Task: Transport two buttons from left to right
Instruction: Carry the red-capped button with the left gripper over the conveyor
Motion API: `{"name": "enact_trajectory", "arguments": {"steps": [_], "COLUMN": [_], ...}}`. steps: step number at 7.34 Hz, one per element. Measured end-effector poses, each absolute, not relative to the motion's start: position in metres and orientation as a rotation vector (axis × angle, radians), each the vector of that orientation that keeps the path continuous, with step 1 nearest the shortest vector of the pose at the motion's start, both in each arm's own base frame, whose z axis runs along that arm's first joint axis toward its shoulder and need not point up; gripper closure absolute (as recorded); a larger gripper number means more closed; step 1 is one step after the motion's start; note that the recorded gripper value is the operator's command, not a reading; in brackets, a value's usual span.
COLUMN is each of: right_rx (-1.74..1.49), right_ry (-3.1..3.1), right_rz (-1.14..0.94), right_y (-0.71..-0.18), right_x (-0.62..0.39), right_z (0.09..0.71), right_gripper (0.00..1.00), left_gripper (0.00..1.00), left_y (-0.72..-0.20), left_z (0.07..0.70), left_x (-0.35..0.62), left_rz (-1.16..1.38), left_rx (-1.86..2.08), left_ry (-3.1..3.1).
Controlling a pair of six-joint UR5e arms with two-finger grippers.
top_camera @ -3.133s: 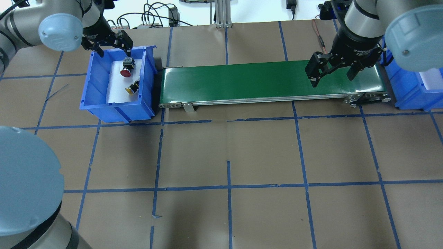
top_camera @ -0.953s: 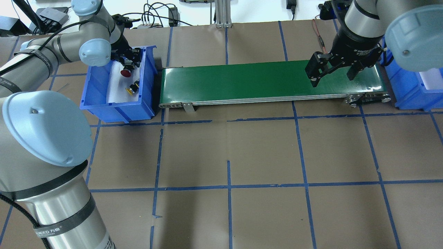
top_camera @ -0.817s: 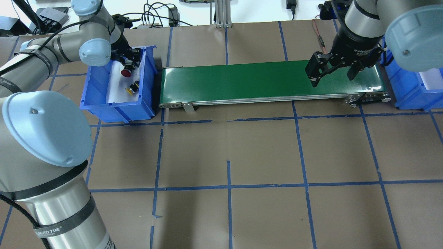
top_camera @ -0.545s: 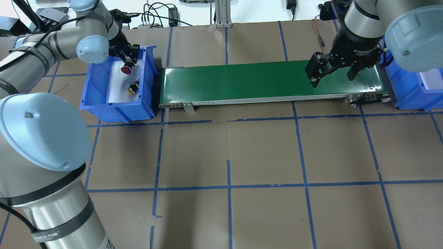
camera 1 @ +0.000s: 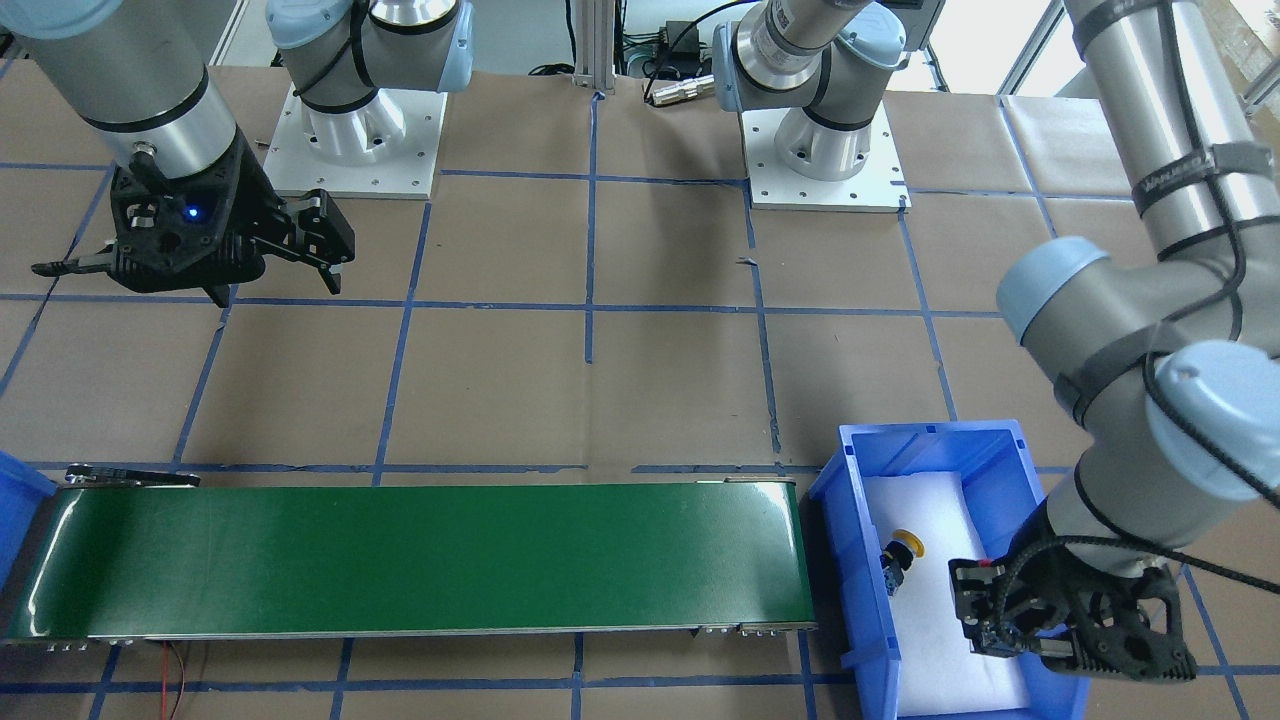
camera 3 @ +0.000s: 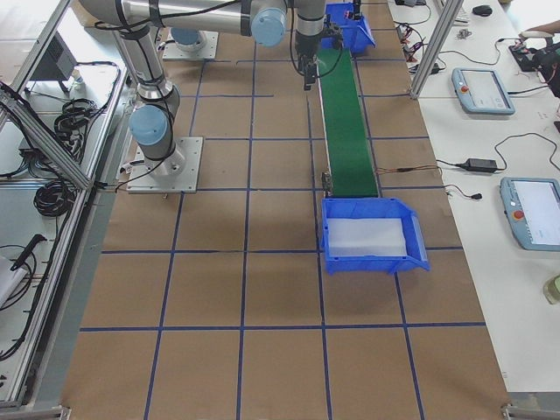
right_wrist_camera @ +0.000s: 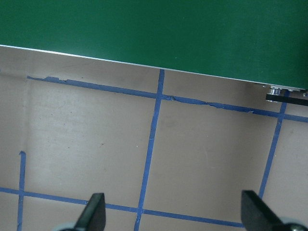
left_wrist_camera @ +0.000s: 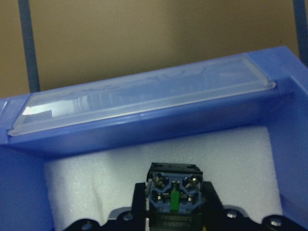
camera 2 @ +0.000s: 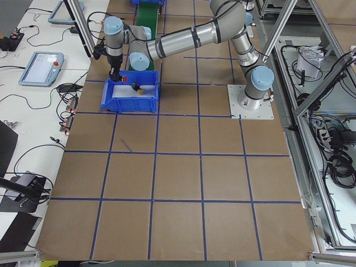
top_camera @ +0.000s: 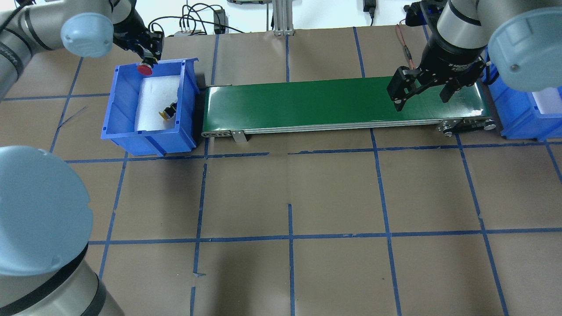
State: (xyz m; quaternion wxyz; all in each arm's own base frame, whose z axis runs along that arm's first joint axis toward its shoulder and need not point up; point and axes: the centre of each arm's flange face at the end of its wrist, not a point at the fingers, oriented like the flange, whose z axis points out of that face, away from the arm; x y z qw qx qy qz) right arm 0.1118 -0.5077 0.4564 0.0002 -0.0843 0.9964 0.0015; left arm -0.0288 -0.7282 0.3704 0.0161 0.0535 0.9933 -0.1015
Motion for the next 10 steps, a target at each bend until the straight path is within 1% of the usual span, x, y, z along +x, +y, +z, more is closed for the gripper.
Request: {"name": "enact_trajectory", "arguments": {"steps": [1, 2, 5, 7, 10], "right_rx": [-0.265, -0.265, -0.265, -0.265, -0.265], "right_ry": [3.130, 3.130, 3.130, 3.130, 3.130], "right_rz": [0.005, 0.004, 0.002, 0.002, 0.001], "right_y": [-0.508, -0.508, -0.508, -0.508, -0.508], "right_x": [0.112, 0.112, 0.112, 0.112, 0.112], "right_z": [0.456, 0.457, 0.457, 0.457, 0.457], "right_gripper": [0.00, 0.00, 0.00, 0.00, 0.00], "left_gripper": [0.84, 0.84, 0.84, 0.84, 0.84], "left_y": [-0.710, -0.698, -0.674, -0.667, -0.684], "left_z": [0.407, 0.427, 0.447, 0.436, 0.382], "left_x": [-0.039, -0.050, -0.137, -0.182, -0.207], "left_rz": [-0.299, -0.283, -0.278, -0.256, -0.184], "left_rx": [0.105, 0.055, 0.077, 0.046, 0.001], "left_ry": [3.101, 3.108, 3.081, 3.088, 3.100]}}
